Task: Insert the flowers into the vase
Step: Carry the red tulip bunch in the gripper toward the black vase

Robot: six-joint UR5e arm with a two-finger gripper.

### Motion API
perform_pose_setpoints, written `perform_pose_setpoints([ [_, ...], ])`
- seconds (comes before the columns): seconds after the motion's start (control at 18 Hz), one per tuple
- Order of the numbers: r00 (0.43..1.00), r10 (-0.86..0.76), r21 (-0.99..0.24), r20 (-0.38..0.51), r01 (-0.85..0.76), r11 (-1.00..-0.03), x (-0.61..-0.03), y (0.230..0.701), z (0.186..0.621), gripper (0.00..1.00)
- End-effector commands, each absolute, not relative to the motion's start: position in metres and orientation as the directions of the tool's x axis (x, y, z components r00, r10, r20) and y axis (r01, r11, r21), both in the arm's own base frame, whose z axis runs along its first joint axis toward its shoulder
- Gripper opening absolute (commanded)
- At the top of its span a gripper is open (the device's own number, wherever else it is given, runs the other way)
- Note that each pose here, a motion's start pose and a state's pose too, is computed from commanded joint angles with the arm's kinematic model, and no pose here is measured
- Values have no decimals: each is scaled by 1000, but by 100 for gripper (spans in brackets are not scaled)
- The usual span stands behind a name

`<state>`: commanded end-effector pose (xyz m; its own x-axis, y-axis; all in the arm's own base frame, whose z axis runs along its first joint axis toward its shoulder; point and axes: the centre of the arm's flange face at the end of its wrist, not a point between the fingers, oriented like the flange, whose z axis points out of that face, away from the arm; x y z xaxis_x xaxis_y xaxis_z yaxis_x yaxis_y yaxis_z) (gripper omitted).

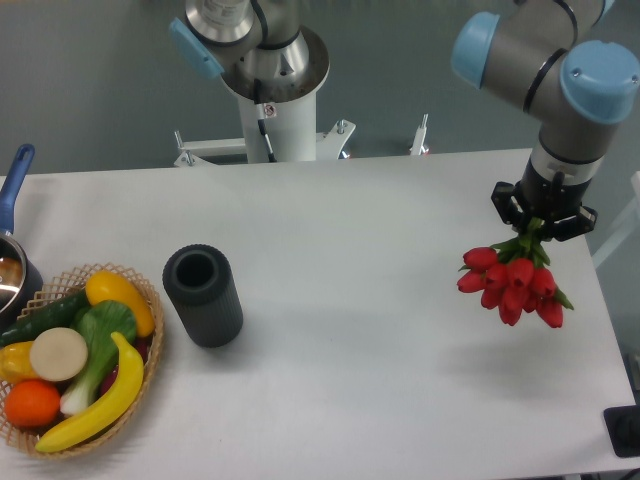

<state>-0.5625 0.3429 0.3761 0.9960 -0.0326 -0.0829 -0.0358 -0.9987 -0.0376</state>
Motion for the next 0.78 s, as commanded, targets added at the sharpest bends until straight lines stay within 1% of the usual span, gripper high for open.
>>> perform_pose_setpoints([
  [0.33, 996, -40, -40, -80, -44, -998, -552, 359, 374, 5],
  [0.44, 995, -57, -55, -80, -61, -997, -543, 373, 375, 4],
  [0.56, 996, -69, -126, -55, -75, -989, -533, 385, 374, 5],
  [0.67, 998, -56, -219, -34, -62, -974, -518, 396, 388, 4],
  [0.78, 999, -33, -325, 32, -21, -945, -499, 421, 392, 3],
])
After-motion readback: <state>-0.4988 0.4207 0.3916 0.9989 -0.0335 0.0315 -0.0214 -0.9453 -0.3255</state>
